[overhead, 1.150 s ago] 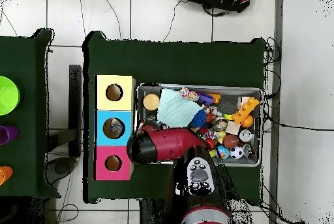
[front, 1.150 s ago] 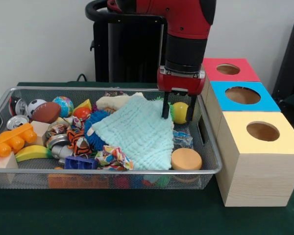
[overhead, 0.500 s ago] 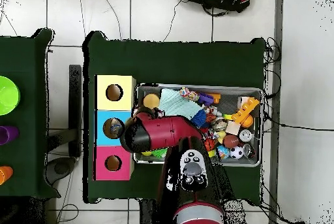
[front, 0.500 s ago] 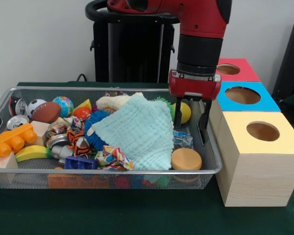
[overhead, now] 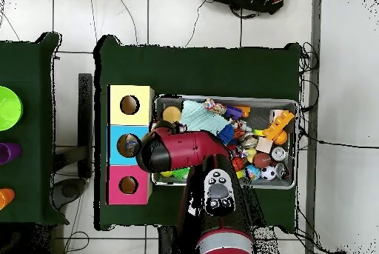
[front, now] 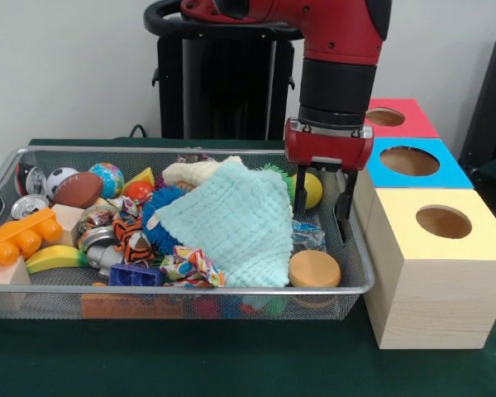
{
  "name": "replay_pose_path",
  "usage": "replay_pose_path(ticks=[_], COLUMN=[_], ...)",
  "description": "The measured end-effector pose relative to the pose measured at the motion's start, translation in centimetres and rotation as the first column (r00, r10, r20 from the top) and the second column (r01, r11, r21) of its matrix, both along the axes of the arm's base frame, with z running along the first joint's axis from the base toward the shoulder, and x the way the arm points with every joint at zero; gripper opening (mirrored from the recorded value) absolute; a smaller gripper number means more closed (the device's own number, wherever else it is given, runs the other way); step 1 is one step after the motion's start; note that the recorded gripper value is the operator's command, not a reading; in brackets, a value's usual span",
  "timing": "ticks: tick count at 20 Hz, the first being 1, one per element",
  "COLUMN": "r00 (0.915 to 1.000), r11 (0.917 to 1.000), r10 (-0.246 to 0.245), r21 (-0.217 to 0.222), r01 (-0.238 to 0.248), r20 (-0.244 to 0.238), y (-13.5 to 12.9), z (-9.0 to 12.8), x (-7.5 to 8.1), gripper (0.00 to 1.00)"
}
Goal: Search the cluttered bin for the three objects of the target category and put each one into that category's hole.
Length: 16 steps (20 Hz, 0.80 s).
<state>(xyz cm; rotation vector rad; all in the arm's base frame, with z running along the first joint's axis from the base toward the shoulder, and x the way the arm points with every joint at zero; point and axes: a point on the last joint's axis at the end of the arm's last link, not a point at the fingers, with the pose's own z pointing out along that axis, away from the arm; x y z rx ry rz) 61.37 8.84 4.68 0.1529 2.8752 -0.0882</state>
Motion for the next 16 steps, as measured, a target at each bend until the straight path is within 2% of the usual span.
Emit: replay_pose_path(ticks=[5, 7, 12, 15, 16], r00=[0.9994, 0.9977, 0.9953, 0.9948, 0.9962], r11=[0.9999, 0.9997, 0.9995, 0.9995, 0.9994], r10=[0.013, 0.022, 0.03, 0.031, 0.032], r21=[-0.007, -0.008, -0.009, -0.007, -0.007], r01=[-0.013, -0.023, -0.031, -0.032, -0.033], r20=[-0.032, -0.064, -0.092, -0.097, -0.081], y=[0.6, 1.1, 1.4, 1.4, 1.4], z=[-1.9, -3.5, -5.7, -6.6, -6.6], x=[-0.9, -2.0, -3.4, -3.9, -3.7], gripper=[1.0, 1.0, 1.0, 1.0, 1.0])
